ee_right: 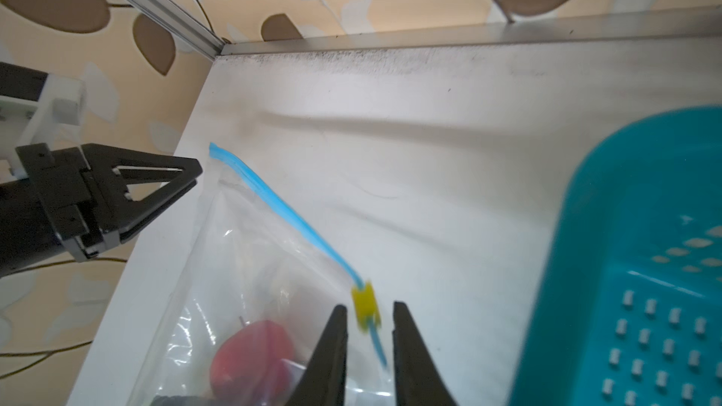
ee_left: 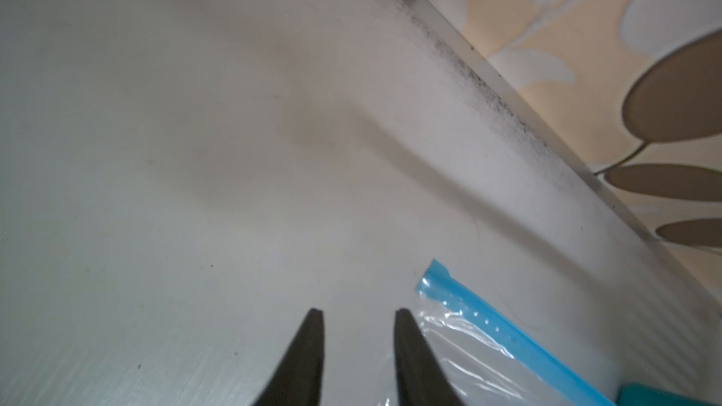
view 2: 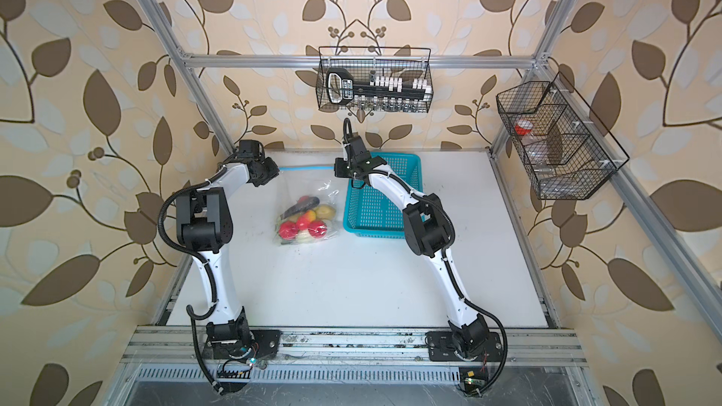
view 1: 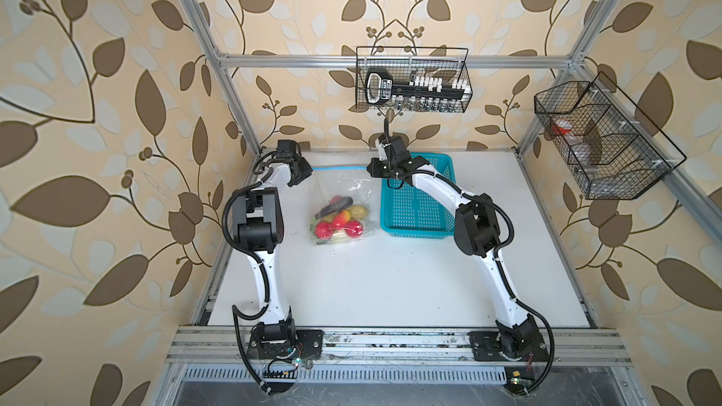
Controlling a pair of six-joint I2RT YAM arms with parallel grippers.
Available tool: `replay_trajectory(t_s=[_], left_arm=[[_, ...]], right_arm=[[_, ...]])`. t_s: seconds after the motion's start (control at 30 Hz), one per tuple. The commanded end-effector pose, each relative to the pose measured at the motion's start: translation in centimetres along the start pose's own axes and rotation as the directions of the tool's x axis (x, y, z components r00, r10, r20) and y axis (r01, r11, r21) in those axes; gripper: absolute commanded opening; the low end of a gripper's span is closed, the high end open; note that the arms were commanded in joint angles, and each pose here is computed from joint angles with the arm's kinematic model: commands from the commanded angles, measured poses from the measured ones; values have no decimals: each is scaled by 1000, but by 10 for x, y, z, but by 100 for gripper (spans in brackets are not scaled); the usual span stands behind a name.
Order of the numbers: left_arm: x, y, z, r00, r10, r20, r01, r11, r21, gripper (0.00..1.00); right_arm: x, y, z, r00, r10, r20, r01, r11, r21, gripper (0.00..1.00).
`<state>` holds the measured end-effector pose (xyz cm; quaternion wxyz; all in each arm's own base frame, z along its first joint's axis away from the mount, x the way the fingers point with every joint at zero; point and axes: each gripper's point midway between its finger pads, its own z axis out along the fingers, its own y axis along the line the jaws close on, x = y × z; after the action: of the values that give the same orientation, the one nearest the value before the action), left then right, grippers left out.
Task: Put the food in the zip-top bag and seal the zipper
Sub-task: 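Open both grippers and release the sealed bag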
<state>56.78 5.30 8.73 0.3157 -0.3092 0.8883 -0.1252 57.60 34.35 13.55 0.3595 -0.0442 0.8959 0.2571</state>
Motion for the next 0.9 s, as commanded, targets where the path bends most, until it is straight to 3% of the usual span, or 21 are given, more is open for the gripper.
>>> replay_trajectory(t_s=[0.0, 0.07, 0.1, 0.13, 0.17, 0.43, 0.87], left_arm=[[-20, 0, -6, 999, -10, 42, 10, 1000, -13, 61], [-22, -1, -9, 999, -10, 44, 11, 1000, -13, 78], [-24, -1, -12, 999, -11, 47, 11, 1000, -16, 83], [-25, 0, -15, 999, -16, 52, 18, 1000, -25, 92], [-27, 3, -19, 998, -26, 64, 29, 999, -38, 99], [-35, 5, -50, 992, -30, 119, 35, 999, -39, 99], [-34, -1, -98, 993, 1, 118, 0, 1000, -8, 99]], right_arm=[[-24, 4, -8, 998, 7, 57, -6, 1000, -18, 35], [-28, 8, -12, 998, 10, 62, -8, 999, -36, 46], [-31, 9, -14, 998, 10, 67, -8, 999, -41, 95], [-33, 11, -17, 997, 10, 71, -6, 999, -50, 100], [-36, 15, -20, 997, 7, 76, -2, 998, -62, 100], [-57, 33, -50, 992, 4, 125, 9, 995, -102, 100], [-87, 35, -144, 973, -65, 221, 63, 998, 16, 100]])
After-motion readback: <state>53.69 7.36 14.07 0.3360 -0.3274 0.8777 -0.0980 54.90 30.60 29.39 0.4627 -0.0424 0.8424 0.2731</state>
